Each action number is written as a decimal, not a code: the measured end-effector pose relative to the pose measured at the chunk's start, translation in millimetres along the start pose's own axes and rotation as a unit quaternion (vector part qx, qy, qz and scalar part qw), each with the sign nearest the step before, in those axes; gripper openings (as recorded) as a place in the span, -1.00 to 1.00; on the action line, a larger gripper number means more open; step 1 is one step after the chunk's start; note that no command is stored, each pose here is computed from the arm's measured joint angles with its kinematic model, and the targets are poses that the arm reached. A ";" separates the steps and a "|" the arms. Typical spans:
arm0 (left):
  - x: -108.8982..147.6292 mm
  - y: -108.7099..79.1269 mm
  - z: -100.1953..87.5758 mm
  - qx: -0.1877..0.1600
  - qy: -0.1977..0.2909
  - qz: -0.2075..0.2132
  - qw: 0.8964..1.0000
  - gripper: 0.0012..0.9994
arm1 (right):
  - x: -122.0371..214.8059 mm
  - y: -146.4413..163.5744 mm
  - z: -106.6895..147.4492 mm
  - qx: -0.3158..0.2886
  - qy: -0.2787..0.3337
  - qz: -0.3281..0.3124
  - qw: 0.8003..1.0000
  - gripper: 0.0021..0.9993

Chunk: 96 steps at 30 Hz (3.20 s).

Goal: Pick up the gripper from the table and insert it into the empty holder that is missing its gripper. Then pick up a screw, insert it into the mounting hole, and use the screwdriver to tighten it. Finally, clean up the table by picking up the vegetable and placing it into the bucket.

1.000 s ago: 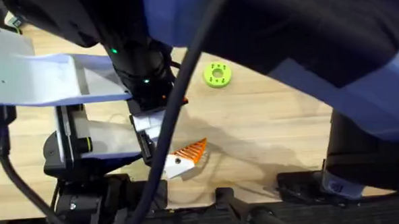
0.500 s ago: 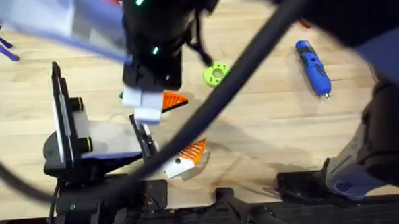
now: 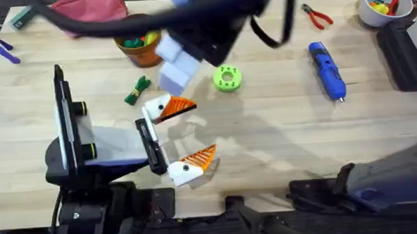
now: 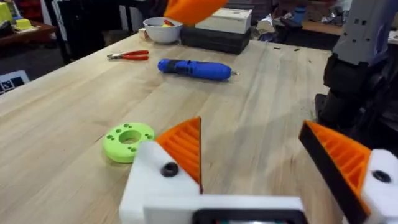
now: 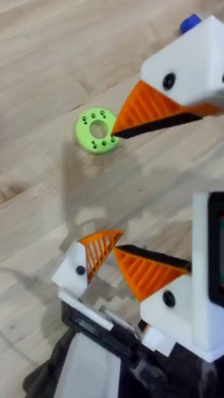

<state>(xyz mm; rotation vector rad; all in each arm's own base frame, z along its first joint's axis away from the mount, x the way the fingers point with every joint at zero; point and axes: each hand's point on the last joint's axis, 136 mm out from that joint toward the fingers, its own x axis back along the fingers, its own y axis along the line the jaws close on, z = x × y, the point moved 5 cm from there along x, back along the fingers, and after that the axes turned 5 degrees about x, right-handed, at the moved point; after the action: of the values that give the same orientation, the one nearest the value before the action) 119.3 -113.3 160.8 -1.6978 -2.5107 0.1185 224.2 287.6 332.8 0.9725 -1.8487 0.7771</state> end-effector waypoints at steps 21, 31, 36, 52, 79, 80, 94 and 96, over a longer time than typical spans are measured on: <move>0.0 0.0 0.0 0.000 0.000 0.000 1.000 0.97 | -3.1 -93.3 225.6 -0.404 0.080 0.146 0.900 0.99; 0.0 0.0 0.0 0.000 0.000 0.000 1.000 0.97 | 2.8 -117.4 245.2 -0.464 0.075 0.174 0.865 0.99; 0.0 0.1 0.0 0.000 0.000 0.000 1.000 0.97 | 2.8 -119.5 243.3 -0.465 0.068 0.177 0.865 0.99; 0.0 0.1 -0.1 -0.003 0.000 0.000 1.000 -0.97 | 9.3 -138.0 246.3 -0.463 0.057 0.240 0.851 0.99; 0.0 0.1 -0.1 -0.003 0.000 0.000 1.000 -0.96 | -68.2 -253.6 296.6 -0.401 0.111 0.233 0.879 0.99; 0.0 0.1 0.0 -0.003 0.000 0.000 1.000 -0.96 | -70.5 -254.8 297.4 -0.396 0.114 0.232 0.881 0.99; 0.0 0.1 -0.1 -0.003 0.000 0.000 1.000 -0.96 | -99.3 -263.6 325.7 -0.367 0.165 0.197 0.894 0.99; 0.0 0.1 0.0 -0.003 0.000 0.000 1.000 -0.96 | -106.1 -265.0 328.5 -0.367 0.170 0.192 0.894 0.99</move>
<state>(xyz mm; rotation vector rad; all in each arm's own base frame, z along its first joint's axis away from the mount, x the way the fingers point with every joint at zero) 119.4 -113.3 160.8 -1.6994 -2.5147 0.1102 349.2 -78.0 132.7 -0.0173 -1.8067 0.3662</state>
